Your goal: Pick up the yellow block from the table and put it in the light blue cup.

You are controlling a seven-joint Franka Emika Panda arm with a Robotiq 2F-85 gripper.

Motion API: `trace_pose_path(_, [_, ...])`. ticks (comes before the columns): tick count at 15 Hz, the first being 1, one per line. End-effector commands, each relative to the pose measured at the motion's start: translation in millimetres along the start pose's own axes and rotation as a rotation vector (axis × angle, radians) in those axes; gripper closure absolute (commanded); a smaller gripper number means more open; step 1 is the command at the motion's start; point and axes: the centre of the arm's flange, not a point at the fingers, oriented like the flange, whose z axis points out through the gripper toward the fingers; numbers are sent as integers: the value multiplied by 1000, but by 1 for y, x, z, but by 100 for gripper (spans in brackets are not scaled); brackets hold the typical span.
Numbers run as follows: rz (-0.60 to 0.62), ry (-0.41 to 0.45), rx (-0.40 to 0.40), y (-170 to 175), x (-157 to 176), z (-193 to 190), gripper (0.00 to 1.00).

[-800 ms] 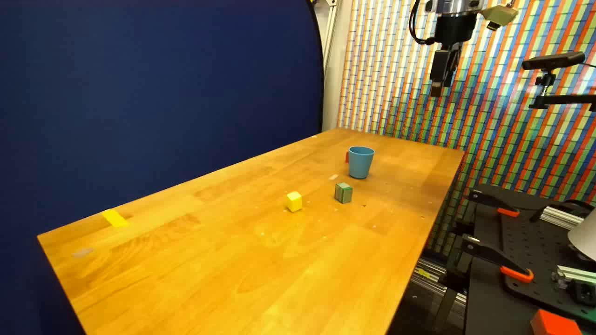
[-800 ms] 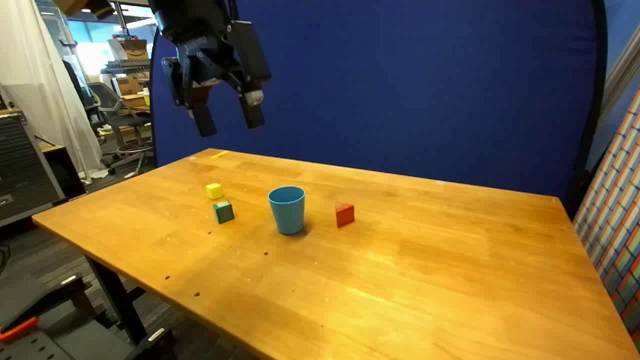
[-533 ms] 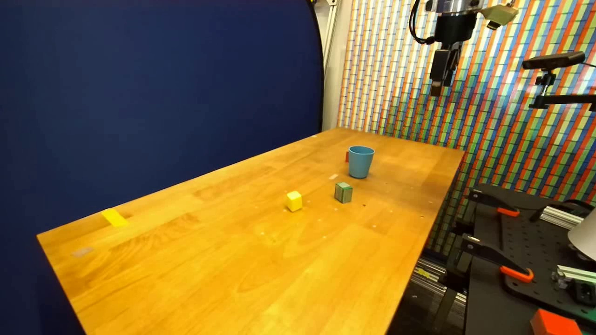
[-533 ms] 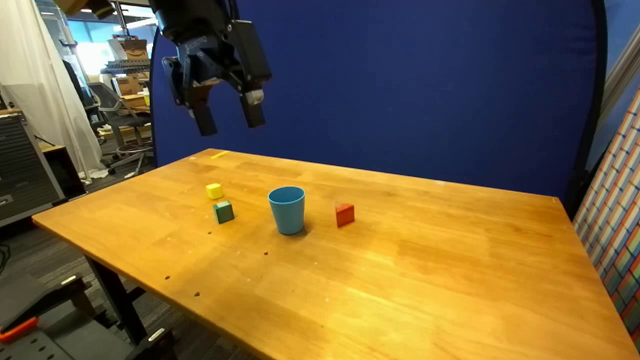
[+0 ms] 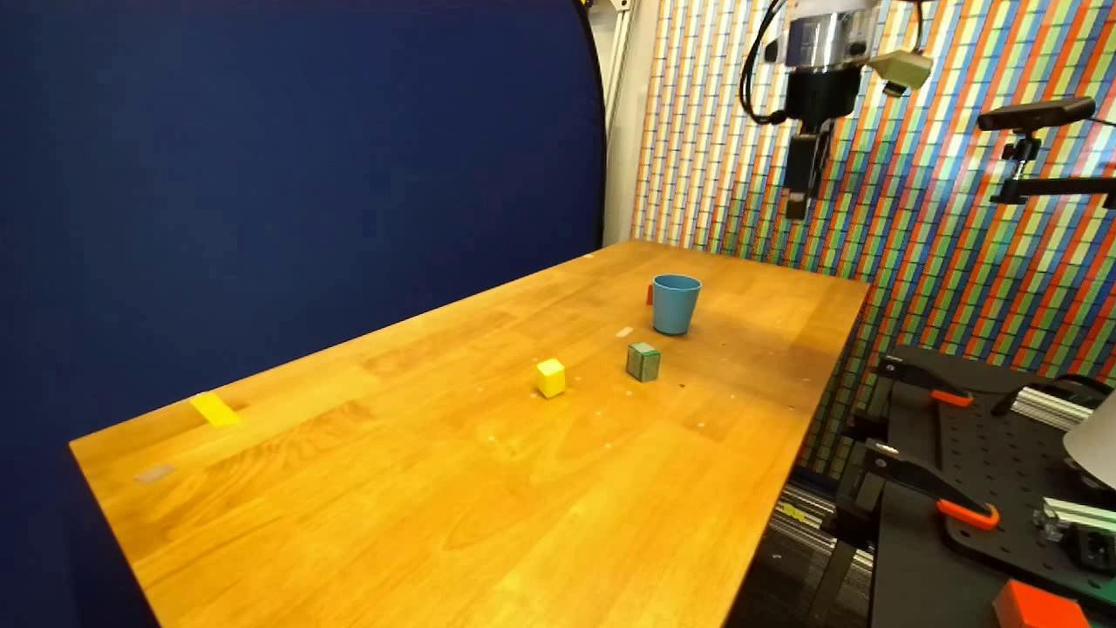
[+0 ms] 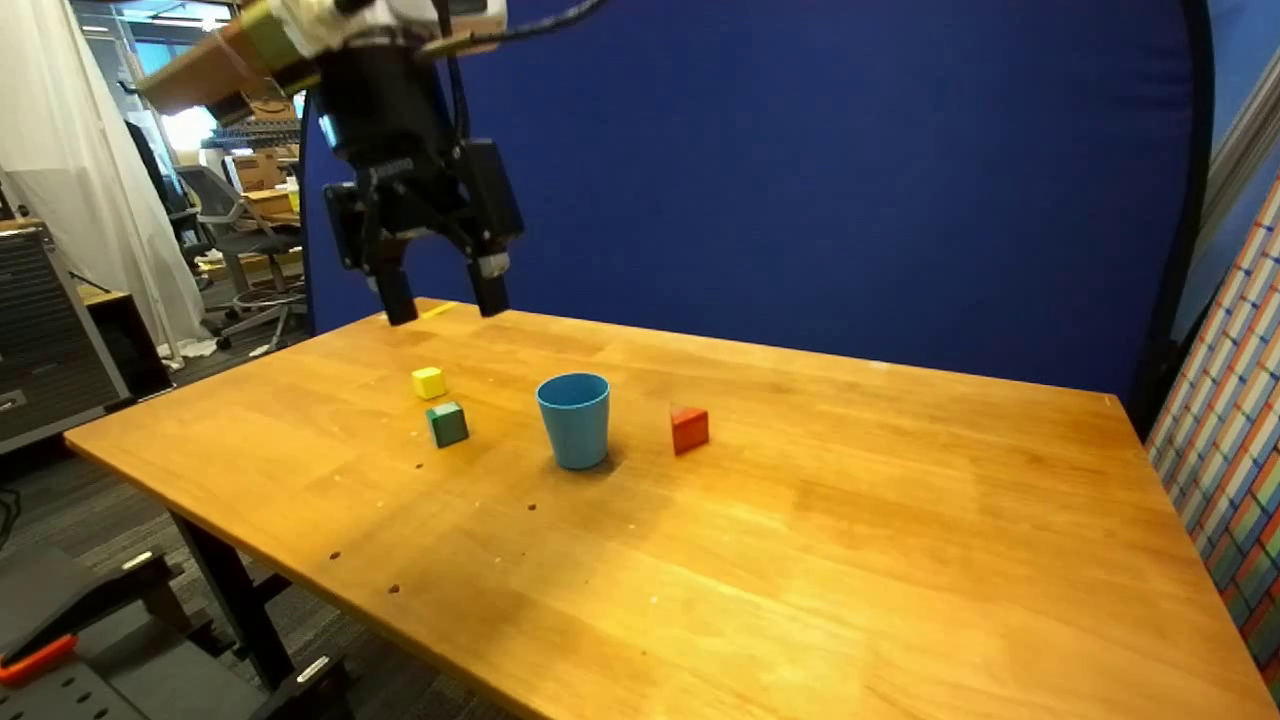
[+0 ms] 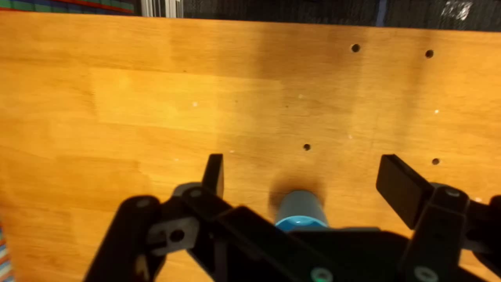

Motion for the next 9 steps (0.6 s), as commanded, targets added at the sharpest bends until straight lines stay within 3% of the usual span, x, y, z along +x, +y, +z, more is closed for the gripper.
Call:
trace_pose_path(1, [-166,-39,93,-67,50,57,0])
trace_pose_path(5, [-349,-91,203,-162,76,112,0])
trace_pose_path(9, [-509,-115,236,-249,109,152,0])
